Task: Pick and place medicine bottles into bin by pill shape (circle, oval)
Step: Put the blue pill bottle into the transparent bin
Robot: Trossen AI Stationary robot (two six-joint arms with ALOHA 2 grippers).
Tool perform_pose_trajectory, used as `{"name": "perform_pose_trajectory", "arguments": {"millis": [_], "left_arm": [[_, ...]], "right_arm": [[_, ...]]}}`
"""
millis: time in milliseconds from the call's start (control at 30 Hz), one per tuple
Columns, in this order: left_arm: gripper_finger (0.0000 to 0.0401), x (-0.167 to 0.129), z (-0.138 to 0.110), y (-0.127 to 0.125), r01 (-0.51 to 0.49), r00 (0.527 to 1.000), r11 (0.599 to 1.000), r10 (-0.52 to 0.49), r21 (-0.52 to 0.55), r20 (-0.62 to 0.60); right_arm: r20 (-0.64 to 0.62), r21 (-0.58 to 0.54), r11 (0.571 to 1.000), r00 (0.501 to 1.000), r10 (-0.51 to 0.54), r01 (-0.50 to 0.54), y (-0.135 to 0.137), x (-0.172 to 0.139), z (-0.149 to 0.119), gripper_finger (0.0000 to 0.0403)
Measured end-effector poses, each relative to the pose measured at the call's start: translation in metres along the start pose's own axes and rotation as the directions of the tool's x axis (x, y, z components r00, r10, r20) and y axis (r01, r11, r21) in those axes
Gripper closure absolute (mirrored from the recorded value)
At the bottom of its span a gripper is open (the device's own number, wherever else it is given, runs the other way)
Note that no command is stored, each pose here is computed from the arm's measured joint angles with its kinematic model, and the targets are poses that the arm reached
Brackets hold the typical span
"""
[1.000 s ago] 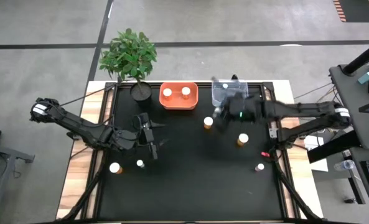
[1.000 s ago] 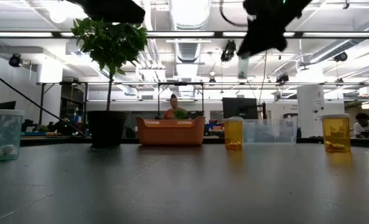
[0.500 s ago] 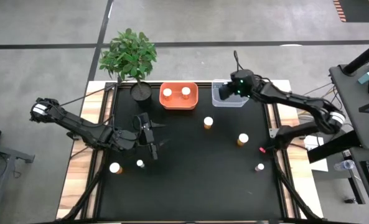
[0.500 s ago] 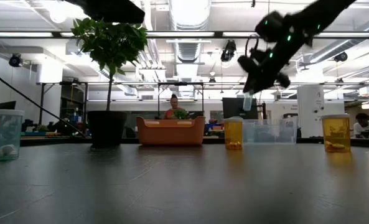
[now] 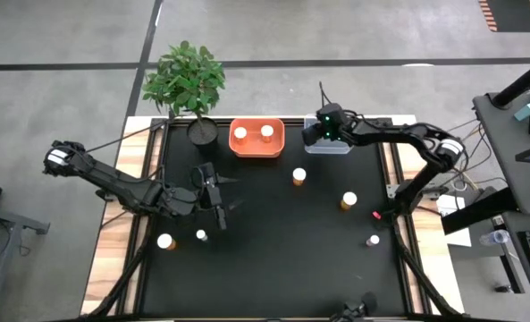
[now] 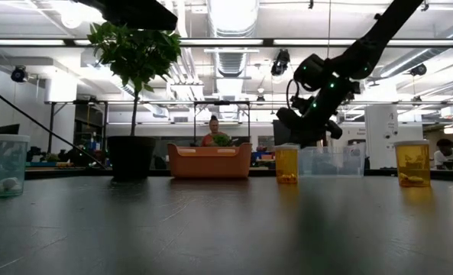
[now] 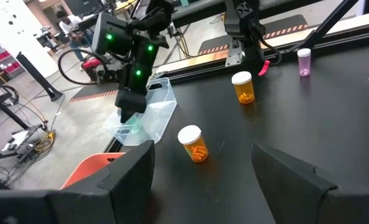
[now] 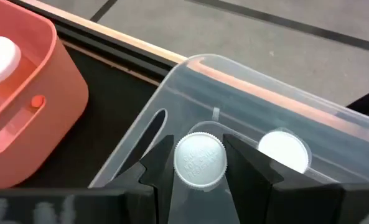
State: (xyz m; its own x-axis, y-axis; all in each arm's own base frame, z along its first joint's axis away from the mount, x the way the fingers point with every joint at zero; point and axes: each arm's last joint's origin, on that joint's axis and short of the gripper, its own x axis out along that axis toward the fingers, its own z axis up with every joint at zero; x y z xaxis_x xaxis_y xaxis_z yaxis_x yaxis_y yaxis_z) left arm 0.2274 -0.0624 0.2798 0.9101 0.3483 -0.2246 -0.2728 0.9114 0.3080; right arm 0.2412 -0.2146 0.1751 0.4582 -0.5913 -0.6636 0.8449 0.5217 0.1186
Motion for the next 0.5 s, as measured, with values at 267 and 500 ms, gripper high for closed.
{"name": "perform_pose_trajectory", "arguments": {"millis": [267, 500], "left_arm": [[0.0151, 0.0004, -0.0036, -0.0008, 0.001, 1.000, 1.000, -0.001, -0.013, -0.007], [0.0151, 0.0004, -0.0038, -0.0008, 0.001, 1.000, 1.000, -0.001, -0.013, -0.006]], "right_arm": [[0.002, -0.003, 1.000, 1.000, -0.014, 0.014, -0.0002, 0.0015, 0.0004, 0.0282], [0.003, -0.001, 1.000, 1.000, -0.014, 0.014, -0.0002, 0.0014, 0.0004, 0.0260]]}}
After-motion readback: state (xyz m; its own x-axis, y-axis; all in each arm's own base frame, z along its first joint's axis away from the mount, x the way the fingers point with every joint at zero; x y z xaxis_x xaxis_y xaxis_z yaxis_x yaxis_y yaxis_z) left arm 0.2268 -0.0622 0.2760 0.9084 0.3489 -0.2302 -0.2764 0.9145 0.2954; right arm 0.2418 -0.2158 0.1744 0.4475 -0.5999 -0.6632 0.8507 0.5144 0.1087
